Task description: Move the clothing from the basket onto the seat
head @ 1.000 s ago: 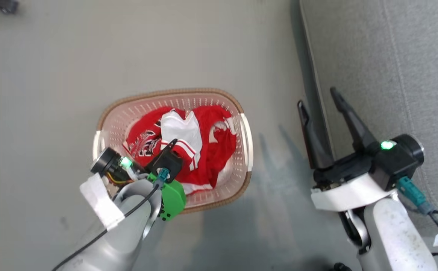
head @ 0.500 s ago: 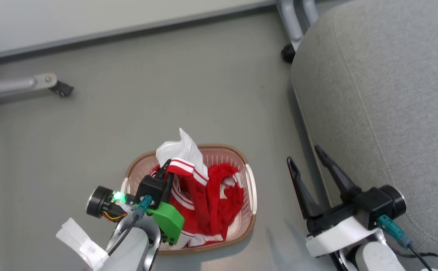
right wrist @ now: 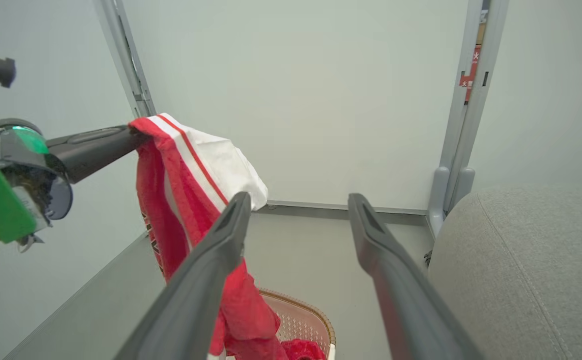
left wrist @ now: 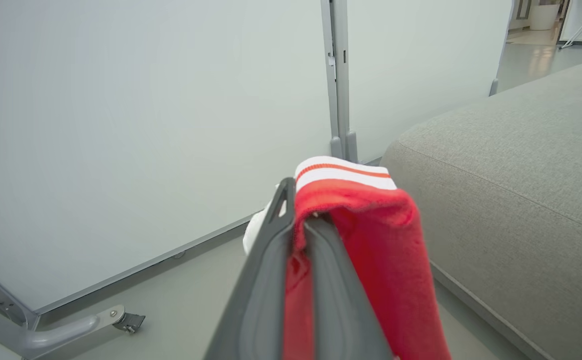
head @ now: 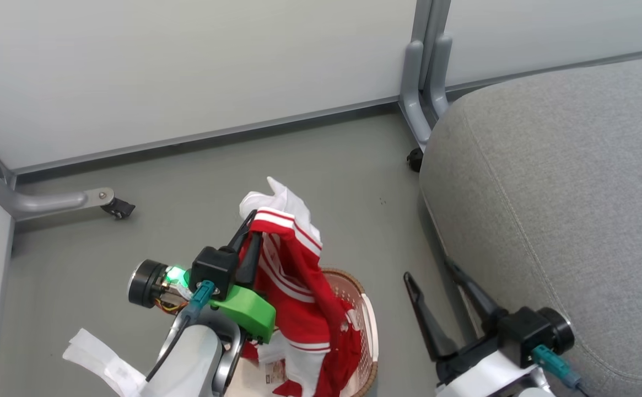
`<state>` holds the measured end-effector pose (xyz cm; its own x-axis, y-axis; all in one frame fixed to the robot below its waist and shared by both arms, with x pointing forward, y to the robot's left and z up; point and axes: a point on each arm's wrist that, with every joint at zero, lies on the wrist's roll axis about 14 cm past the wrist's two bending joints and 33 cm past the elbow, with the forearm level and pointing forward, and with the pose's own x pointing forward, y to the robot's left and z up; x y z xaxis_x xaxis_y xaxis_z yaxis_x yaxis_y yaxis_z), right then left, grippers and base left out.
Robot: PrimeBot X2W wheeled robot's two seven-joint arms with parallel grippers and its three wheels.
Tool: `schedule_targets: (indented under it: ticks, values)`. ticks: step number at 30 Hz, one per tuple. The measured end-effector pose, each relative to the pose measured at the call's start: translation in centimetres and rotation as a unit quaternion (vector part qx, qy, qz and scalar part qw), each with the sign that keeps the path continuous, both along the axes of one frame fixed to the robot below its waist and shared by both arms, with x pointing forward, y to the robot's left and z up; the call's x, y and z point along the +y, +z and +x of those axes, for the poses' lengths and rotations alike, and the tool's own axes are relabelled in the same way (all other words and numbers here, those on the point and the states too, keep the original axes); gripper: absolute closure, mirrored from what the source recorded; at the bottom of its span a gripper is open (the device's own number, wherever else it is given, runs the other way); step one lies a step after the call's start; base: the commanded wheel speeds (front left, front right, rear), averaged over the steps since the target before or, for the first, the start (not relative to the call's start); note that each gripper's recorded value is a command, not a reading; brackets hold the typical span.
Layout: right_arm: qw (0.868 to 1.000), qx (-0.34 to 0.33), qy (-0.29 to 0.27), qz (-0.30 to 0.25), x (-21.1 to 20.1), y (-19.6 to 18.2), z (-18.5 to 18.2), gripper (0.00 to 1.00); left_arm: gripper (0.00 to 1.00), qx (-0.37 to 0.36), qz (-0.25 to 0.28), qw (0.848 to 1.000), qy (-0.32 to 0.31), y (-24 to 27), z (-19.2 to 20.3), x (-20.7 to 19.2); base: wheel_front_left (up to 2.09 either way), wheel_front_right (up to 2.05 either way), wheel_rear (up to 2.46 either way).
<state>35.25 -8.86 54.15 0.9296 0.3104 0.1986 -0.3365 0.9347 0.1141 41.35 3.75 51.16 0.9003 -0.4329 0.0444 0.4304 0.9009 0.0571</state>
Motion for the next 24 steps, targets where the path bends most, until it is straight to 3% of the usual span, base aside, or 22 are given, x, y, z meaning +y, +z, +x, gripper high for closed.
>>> schedule_targets:
  ticks: [11, 24]
  values:
    - [0.998, 0.027, 0.064, -0.011, 3.8, -1.8, -0.8, 0.00, 1.00, -0.038, -0.051, 0.996, -0.057, 5.0, -0.8, -4.0, 0.00, 0.00, 0.00]
    - [0.998, 0.026, 0.041, -0.048, 2.2, -2.4, 1.4, 0.00, 1.00, -0.060, -0.061, 0.982, -0.170, 8.4, -4.3, -9.5, 0.00, 0.00, 0.00]
